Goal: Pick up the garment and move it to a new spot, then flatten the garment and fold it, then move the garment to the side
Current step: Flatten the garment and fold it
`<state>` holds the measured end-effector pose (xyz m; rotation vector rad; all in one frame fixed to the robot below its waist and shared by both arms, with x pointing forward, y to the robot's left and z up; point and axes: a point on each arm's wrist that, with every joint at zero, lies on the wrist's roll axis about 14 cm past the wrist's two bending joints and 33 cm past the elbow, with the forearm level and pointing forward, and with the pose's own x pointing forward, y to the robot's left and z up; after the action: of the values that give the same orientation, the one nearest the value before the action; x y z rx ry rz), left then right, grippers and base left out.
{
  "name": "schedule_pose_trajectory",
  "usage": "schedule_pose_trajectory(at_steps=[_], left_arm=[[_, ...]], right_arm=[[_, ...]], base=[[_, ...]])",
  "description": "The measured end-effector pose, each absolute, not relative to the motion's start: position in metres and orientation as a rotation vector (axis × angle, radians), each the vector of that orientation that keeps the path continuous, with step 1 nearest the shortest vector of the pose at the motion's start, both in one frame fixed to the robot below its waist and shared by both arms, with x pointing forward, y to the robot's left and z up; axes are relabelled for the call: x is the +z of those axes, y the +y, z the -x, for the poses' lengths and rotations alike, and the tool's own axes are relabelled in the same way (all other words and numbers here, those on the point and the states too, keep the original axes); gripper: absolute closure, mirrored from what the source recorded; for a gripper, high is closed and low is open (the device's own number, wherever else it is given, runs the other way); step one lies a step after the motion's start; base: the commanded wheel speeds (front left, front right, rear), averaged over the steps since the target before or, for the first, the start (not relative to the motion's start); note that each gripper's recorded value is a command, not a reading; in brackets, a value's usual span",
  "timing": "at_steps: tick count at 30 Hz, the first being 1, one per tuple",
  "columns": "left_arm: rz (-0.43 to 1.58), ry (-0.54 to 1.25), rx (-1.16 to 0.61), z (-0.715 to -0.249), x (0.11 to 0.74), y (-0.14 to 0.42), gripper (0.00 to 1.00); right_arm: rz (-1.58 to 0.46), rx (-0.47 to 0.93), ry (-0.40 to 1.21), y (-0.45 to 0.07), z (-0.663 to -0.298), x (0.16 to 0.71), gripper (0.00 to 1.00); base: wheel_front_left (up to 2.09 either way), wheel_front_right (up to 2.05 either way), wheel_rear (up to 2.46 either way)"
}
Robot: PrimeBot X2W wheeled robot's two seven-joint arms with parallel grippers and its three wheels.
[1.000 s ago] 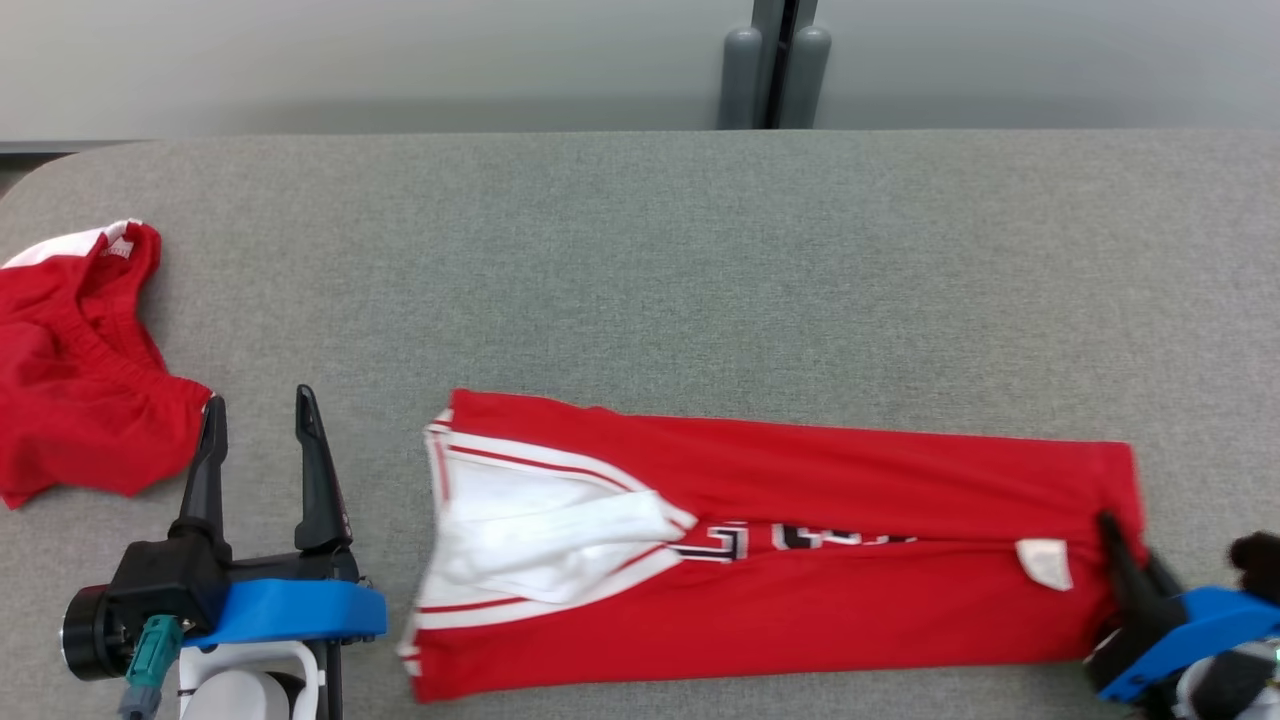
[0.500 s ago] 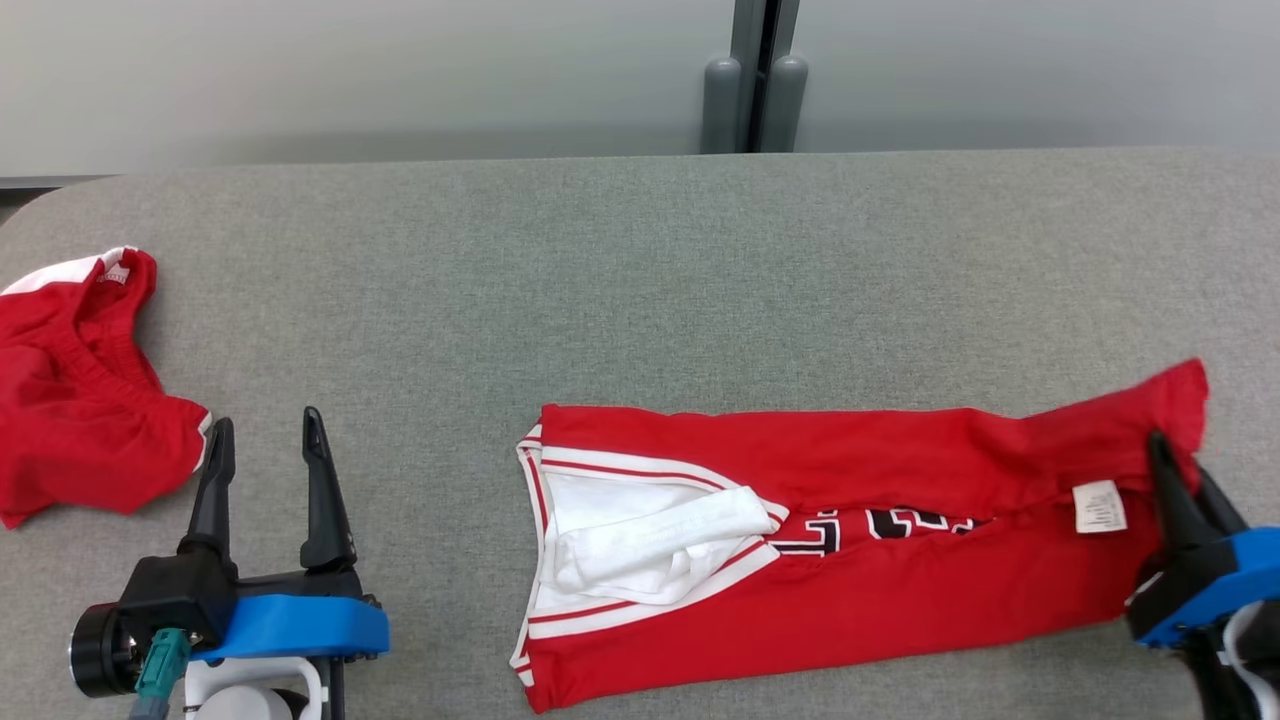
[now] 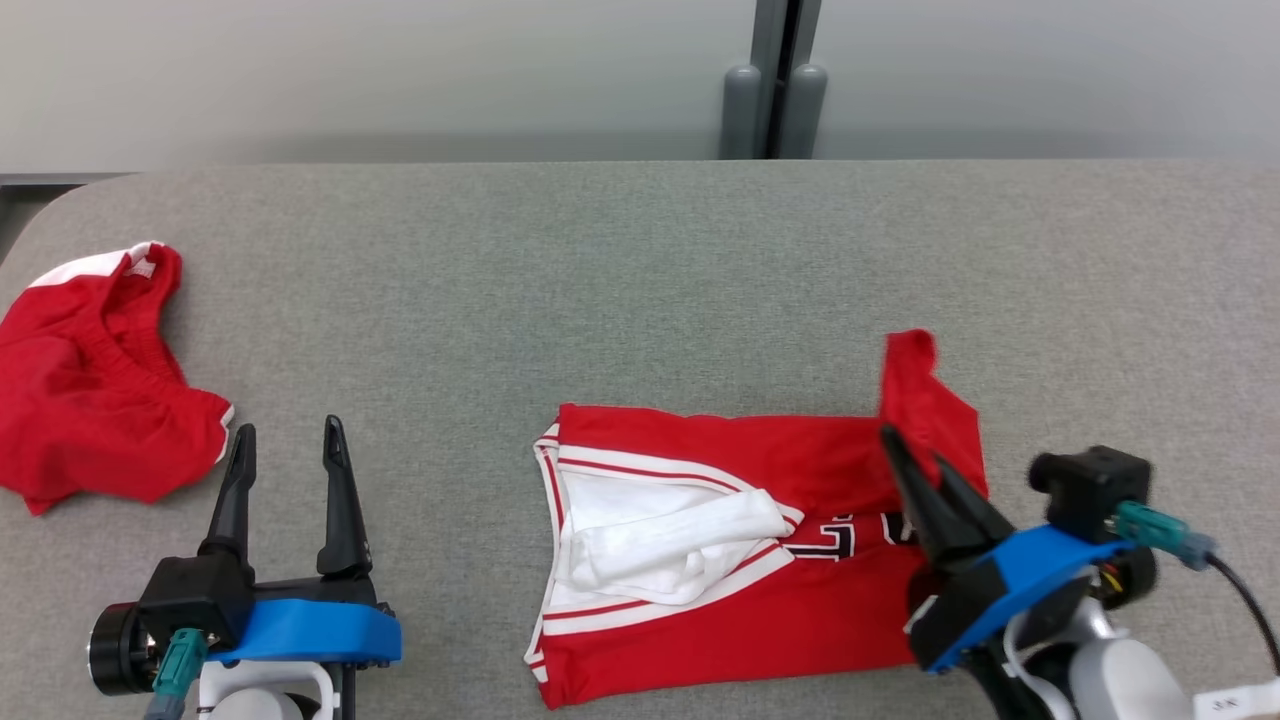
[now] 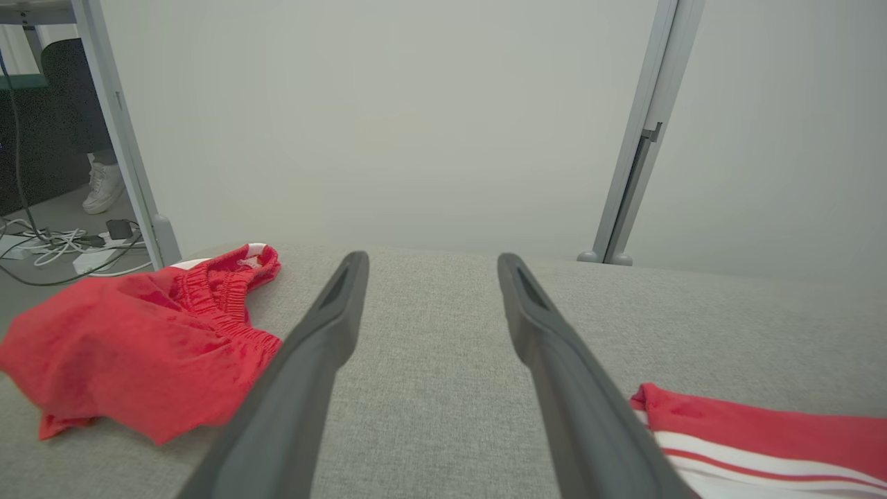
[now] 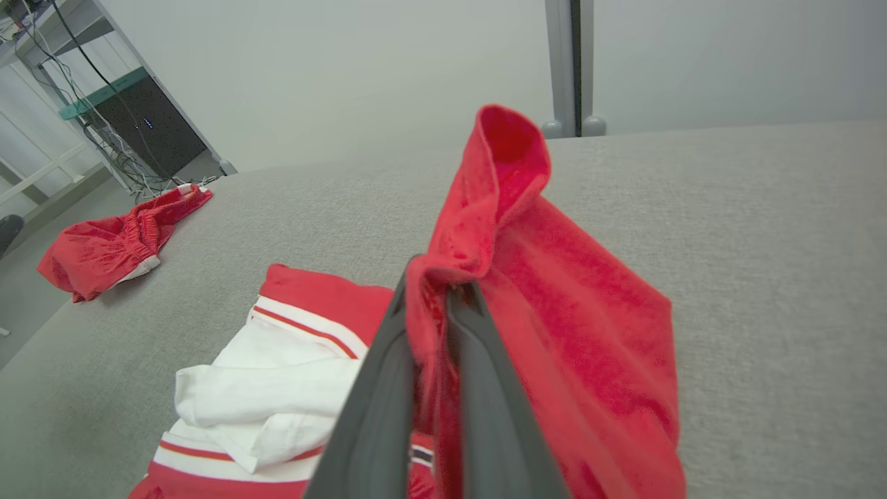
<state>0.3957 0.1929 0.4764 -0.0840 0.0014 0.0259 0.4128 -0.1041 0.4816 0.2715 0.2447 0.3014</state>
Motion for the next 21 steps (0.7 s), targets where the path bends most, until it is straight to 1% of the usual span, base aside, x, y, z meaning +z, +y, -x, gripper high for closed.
schedule_pose_trajectory(at_steps=[9, 11, 17, 21], left_arm=[[0.079, 0.011, 0.04, -0.391, 0.474, 0.199, 0.0], [0.079, 0.017, 0.046, -0.39, 0.473, 0.202, 0.0], [0.088, 0.019, 0.066, -0.387, 0.472, 0.207, 0.0], [0.091, 0.026, 0.085, -0.385, 0.471, 0.212, 0.0]], right_arm=[[-0.274, 0.555, 0.255, -0.014, -0.413, 0.484, 1.0], [-0.302, 0.604, 0.267, 0.003, -0.409, 0.482, 1.0], [-0.342, 0.703, 0.288, 0.038, -0.408, 0.476, 1.0], [-0.36, 0.737, 0.309, 0.052, -0.407, 0.469, 1.0]], base=[[0.0, 0.0, 0.0], [0.0, 0.0, 0.0], [0.0, 0.0, 0.0], [0.0, 0.0, 0.0]])
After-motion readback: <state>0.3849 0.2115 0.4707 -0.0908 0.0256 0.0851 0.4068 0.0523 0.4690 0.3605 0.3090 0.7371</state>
